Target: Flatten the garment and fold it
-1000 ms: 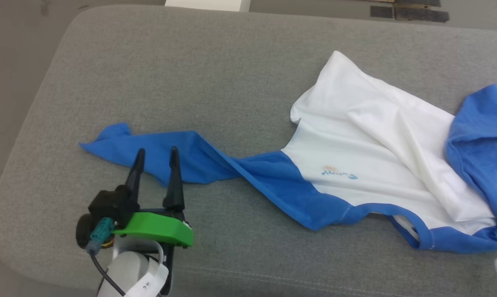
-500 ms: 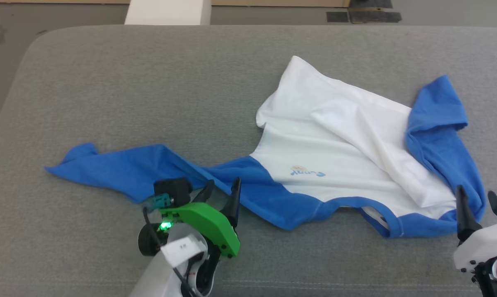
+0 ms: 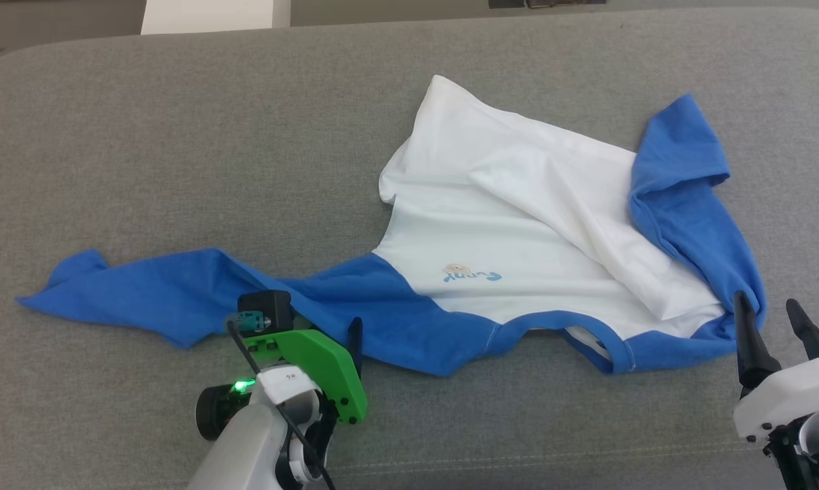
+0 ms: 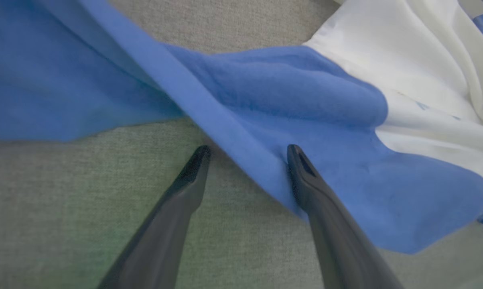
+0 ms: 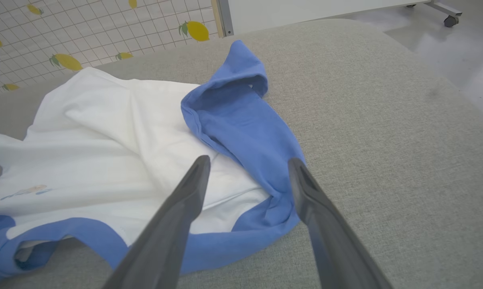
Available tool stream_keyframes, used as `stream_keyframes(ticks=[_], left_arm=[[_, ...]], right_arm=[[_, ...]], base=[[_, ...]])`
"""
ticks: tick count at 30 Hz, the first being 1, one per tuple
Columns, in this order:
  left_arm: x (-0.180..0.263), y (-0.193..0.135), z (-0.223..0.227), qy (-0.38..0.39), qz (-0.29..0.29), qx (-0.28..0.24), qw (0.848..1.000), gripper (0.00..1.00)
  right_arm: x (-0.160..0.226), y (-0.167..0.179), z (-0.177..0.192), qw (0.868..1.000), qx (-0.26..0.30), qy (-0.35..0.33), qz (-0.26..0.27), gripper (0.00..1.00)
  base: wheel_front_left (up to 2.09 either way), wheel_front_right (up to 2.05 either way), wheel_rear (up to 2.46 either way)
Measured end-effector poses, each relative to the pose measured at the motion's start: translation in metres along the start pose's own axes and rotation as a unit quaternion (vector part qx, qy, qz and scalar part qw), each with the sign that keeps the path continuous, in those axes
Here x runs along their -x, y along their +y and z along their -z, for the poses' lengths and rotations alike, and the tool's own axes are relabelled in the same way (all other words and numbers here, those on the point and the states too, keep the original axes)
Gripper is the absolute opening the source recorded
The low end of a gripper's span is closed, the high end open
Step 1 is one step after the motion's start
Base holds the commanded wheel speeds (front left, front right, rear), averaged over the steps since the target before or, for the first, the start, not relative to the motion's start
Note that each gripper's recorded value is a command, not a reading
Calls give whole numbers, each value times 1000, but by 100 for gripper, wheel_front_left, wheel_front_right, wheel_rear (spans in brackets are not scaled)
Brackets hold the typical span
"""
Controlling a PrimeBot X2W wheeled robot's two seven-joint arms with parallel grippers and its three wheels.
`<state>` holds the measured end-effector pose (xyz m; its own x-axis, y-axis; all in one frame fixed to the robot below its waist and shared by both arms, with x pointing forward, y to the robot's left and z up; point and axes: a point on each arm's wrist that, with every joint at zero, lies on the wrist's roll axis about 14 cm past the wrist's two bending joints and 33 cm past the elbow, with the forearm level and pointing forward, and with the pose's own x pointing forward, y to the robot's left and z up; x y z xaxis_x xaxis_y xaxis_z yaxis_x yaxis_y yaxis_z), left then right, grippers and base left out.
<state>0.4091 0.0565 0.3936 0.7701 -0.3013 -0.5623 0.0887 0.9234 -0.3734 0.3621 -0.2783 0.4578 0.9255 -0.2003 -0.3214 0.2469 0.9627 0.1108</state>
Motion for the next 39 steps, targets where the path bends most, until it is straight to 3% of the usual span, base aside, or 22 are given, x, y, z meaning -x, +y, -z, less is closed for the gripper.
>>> stream_keyframes(ticks=[4,5,7,16,23,29,35,39], left_arm=[[-1,1,-3,-3,1,4,1000,100],[-1,0,-4,-6,3,3,1000,88],[0,2,-9,-17,3,0,1000,2],[6,11,-9,-24,-5,-15,1000,0],[20,33,-6,-45,-34,-7,998,0],[26,42,-8,-56,-46,-1,997,0],[26,47,-7,-57,-51,3,997,0],[26,50,-4,-53,-54,7,997,0]], right_arm=[[-1,-1,2,1000,-2,4,2,100],[-1,-1,3,1000,-1,5,1,100],[-2,1,4,1000,-1,6,0,100],[-1,-6,7,1000,-5,15,9,100],[8,-38,43,995,-23,81,56,100],[4,-30,70,990,-41,131,45,100],[-14,-10,73,989,-42,144,20,100],[-15,-7,93,979,-26,200,20,100]], base=[[0,0,0],[0,0,0],[0,0,0],[0,0,0],[0,0,0],[0,0,0],[0,0,0],[0,0,0]])
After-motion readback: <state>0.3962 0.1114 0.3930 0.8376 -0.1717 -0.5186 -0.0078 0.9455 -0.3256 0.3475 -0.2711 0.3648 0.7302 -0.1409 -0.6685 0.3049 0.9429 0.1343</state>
